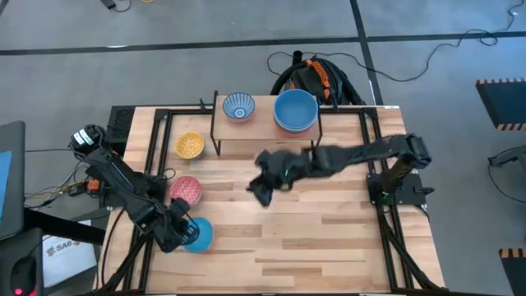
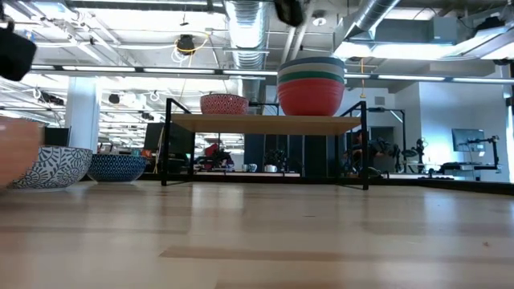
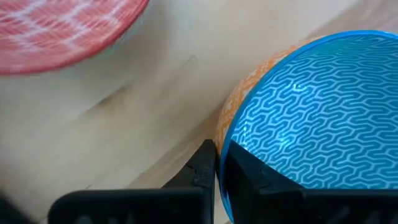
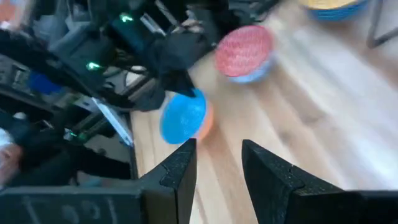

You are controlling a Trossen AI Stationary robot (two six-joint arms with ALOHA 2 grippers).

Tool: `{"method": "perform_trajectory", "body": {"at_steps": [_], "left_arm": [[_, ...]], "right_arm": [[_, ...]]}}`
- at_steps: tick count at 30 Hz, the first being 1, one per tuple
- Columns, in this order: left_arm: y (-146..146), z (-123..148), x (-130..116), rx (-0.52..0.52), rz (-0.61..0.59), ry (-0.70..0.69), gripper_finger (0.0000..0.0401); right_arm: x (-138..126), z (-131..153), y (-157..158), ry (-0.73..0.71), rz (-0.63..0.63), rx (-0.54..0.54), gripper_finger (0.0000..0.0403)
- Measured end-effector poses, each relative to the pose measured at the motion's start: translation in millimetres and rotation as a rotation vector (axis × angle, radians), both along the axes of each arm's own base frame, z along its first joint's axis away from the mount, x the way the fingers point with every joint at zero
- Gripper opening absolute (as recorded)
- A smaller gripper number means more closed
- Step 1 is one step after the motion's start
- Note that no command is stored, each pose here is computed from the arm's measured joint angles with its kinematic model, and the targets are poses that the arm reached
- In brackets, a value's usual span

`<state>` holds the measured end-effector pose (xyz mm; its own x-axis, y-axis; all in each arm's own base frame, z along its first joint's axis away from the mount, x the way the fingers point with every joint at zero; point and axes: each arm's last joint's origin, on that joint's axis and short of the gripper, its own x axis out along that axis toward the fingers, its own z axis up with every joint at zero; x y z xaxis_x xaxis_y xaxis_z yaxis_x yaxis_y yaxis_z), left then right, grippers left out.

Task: Place and stack bowls onto a shelf
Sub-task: Stack the yellow-blue patterned bowl on top of the red-blue patterned bowl on the shelf

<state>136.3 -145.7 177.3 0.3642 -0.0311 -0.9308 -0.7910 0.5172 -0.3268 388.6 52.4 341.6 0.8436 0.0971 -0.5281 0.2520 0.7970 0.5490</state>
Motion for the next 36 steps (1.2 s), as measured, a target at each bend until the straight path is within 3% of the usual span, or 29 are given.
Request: {"method": "perform_trajectory", "body": {"at_steps": [6, 10, 16, 20, 26, 36], "left_arm": [[10, 3, 21, 0.001, 0.064, -0.106, 0.0003], [19, 7, 37, 0.001, 0.109, -0.184, 0.0002], [36, 9, 54, 0.018, 0.203, -0.249, 0.0001], [44, 2, 65, 0.029, 0.249, -0.241, 0.0001], [41, -6, 93, 0.033, 0.244, -0.165, 0.0001], [37, -7, 141, 0.089, 0.221, -0.146, 0.0]], "right_arm": [[-17, 32, -34, -0.1, -0.015, -0.016, 0.015], [-24, 30, -40, -0.04, 0.011, -0.081, 0.0145], [-23, -11, -40, 0.228, 0.109, -0.185, 0.0144], [-15, -46, -39, 0.336, 0.156, -0.174, 0.0144], [-5, -85, -36, 0.367, 0.243, -0.084, 0.0148], [-3, -94, -35, 0.375, 0.269, -0.091, 0.0149]]}}
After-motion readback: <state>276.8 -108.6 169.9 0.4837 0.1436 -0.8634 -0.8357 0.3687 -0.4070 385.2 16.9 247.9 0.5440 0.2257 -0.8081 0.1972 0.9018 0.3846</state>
